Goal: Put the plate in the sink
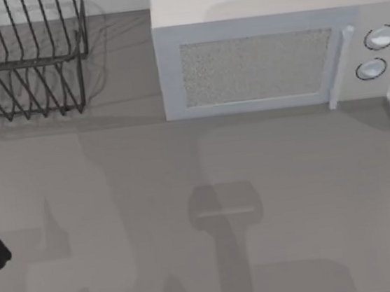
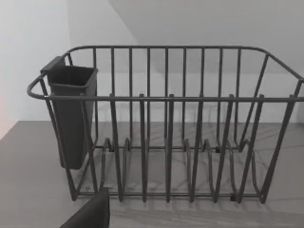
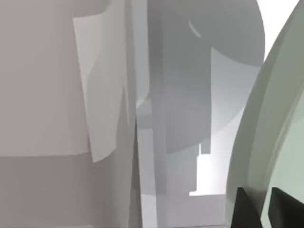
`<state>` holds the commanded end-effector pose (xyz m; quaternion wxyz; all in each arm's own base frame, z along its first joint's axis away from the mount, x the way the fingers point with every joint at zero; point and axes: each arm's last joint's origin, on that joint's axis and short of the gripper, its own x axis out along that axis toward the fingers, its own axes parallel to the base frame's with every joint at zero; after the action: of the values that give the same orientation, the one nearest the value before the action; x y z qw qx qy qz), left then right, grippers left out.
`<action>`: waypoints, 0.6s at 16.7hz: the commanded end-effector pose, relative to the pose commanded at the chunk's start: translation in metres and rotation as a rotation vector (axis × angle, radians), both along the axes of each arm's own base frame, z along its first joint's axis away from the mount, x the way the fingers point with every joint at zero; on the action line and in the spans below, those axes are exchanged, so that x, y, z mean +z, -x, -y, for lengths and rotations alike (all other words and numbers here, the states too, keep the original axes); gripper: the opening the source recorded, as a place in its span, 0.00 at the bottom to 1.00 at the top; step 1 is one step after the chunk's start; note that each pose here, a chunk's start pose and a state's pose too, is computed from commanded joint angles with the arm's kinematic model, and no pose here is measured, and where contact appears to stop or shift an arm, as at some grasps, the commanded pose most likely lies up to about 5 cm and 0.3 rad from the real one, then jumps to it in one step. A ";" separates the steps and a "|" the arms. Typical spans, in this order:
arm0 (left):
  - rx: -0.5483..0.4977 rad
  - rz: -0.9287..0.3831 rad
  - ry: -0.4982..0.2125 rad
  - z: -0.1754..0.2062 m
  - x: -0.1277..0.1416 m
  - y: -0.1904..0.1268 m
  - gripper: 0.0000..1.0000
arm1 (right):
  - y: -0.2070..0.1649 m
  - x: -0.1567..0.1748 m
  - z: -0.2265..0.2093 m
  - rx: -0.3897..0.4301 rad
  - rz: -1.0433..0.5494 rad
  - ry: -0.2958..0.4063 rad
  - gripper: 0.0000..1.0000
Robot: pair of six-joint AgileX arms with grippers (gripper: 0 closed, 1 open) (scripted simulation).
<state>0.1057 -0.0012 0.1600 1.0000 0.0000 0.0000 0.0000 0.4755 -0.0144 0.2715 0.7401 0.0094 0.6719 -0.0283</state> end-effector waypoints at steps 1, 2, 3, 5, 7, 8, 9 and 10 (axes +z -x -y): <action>0.000 0.000 0.000 0.000 0.000 0.000 1.00 | -0.007 -0.017 0.007 0.012 -0.029 -0.007 0.00; 0.000 0.000 0.000 0.000 0.000 0.000 1.00 | -0.012 -0.032 0.012 0.024 -0.054 -0.014 0.00; 0.000 0.000 0.000 0.000 0.000 0.000 1.00 | -0.016 -0.043 0.016 0.034 -0.074 -0.020 0.00; 0.000 0.000 0.000 0.000 0.000 0.000 1.00 | -0.019 -0.054 0.019 0.044 -0.093 -0.027 0.00; 0.000 0.000 0.000 0.000 0.000 0.000 1.00 | -0.019 -0.054 0.019 0.044 -0.093 -0.027 0.00; 0.000 0.000 0.000 0.000 0.000 0.000 1.00 | -0.019 -0.054 0.019 0.044 -0.093 -0.027 0.00; 0.000 0.000 0.000 0.000 0.000 0.000 1.00 | -0.019 -0.054 0.019 0.044 -0.093 -0.027 0.00; 0.000 0.000 0.000 0.000 0.000 0.000 1.00 | -0.019 -0.054 0.019 0.044 -0.093 -0.027 0.08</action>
<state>0.1057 -0.0012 0.1600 1.0000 0.0000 0.0000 0.0000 0.4942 -0.0335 0.2172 0.7083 0.0033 0.7059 -0.0034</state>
